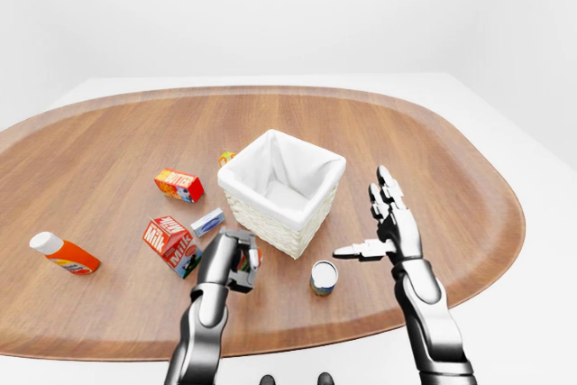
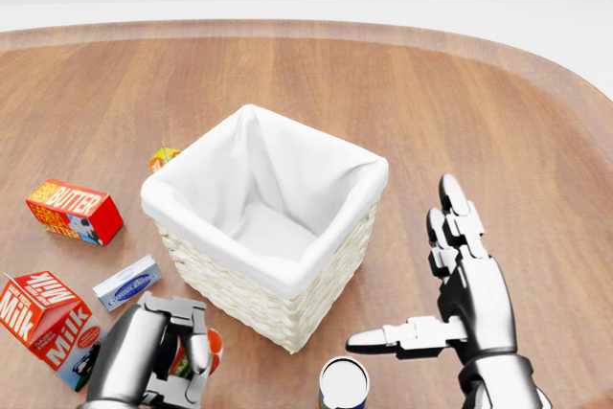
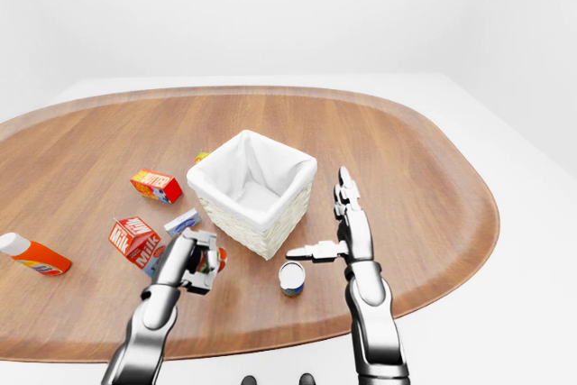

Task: Pick up the tomato sauce, and put it in the basket.

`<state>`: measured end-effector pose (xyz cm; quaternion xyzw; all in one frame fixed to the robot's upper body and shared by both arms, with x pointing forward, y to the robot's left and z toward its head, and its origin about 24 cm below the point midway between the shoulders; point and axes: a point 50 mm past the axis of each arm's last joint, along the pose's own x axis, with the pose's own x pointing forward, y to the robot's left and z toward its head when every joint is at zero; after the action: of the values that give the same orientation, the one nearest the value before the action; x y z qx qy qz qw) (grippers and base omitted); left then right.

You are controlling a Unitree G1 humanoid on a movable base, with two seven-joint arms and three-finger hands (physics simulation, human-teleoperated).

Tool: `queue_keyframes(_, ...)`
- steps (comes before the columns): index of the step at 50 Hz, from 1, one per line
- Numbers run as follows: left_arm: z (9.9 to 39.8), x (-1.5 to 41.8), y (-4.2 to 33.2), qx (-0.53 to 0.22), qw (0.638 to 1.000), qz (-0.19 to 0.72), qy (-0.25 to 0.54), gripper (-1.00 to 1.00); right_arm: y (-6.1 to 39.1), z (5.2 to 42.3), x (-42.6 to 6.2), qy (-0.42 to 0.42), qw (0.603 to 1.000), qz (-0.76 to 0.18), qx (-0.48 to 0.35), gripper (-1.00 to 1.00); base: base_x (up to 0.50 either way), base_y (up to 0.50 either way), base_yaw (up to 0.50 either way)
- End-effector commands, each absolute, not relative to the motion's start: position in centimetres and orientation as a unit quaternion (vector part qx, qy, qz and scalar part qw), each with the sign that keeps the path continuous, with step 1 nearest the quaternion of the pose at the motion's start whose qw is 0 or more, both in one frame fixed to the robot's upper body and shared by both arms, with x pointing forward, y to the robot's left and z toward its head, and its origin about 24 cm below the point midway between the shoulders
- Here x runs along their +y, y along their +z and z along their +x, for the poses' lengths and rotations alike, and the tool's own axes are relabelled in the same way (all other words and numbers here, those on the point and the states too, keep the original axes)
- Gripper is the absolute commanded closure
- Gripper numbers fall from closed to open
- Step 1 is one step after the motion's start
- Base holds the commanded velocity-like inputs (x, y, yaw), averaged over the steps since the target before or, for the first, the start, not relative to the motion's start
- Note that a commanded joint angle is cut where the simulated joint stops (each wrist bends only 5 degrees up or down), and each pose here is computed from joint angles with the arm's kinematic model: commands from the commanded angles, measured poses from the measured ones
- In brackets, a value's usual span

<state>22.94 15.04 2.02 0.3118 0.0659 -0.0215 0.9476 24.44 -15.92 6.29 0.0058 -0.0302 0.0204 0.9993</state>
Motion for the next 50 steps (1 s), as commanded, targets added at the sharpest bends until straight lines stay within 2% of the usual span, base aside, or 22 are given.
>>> queue_keyframes(1, 22.6, 14.6, 4.4, 0.020, 0.951, 0.307, -0.025, 1.00, 6.7, 24.3, -16.0, 0.020, 0.999, 0.006, -0.030, -1.00, 0.00, 0.00, 0.00)
queue_keyframes(50, 22.2, 13.9, 9.7, -0.079, 0.941, 0.327, -0.038, 1.00, 6.5, 24.6, -16.1, 0.017, 0.999, 0.006, -0.030, -1.00, 0.00, 0.00, 0.00)
